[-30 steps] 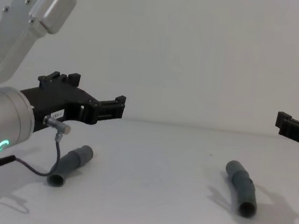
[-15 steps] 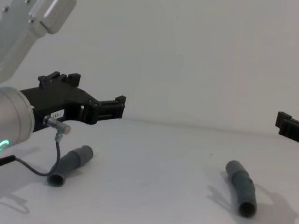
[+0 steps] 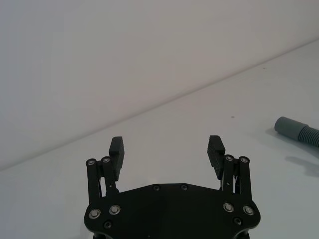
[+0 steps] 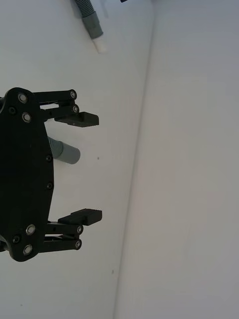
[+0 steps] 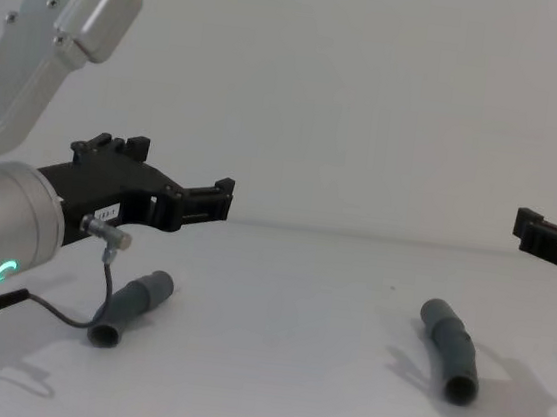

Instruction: Use both hands to pick up one end of the pipe from the table, align the ends, and insert them.

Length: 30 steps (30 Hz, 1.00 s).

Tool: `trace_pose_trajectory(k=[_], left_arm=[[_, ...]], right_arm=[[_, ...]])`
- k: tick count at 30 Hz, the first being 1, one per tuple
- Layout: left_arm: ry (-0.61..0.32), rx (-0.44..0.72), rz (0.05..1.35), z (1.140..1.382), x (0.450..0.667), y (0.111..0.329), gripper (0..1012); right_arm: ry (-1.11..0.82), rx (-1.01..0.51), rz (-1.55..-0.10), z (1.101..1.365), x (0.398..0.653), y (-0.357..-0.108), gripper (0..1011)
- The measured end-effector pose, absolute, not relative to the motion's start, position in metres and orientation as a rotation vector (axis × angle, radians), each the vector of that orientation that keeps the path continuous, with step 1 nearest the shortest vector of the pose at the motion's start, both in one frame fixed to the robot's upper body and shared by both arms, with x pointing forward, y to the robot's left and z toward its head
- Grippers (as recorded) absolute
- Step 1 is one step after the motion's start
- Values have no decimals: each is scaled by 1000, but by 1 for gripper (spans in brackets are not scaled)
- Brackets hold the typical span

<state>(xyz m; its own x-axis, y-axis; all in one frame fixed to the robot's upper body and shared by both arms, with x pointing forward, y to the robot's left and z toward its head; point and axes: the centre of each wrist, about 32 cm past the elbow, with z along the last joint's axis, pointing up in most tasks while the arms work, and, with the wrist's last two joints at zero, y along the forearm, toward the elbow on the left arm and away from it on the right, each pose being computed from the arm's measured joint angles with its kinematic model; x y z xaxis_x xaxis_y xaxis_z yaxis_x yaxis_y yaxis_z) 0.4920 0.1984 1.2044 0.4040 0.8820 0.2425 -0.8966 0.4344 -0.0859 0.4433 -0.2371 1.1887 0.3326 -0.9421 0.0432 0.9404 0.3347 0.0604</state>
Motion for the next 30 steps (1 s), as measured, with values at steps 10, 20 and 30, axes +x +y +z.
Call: trace_pose_trajectory(k=[10,20,30], left_arm=[[-268,61,1124,1204,492,198,1001],[-236,73,1138,1206,489,199,1001],[-134,122,1198,1214,478,199,1001]], right_arm=[[-75,26,-1230,1189,443,-237,1000],[-75,26,-1229,1189,443,-237,1000],[-75,26,-1229,1189,443,-237,1000]])
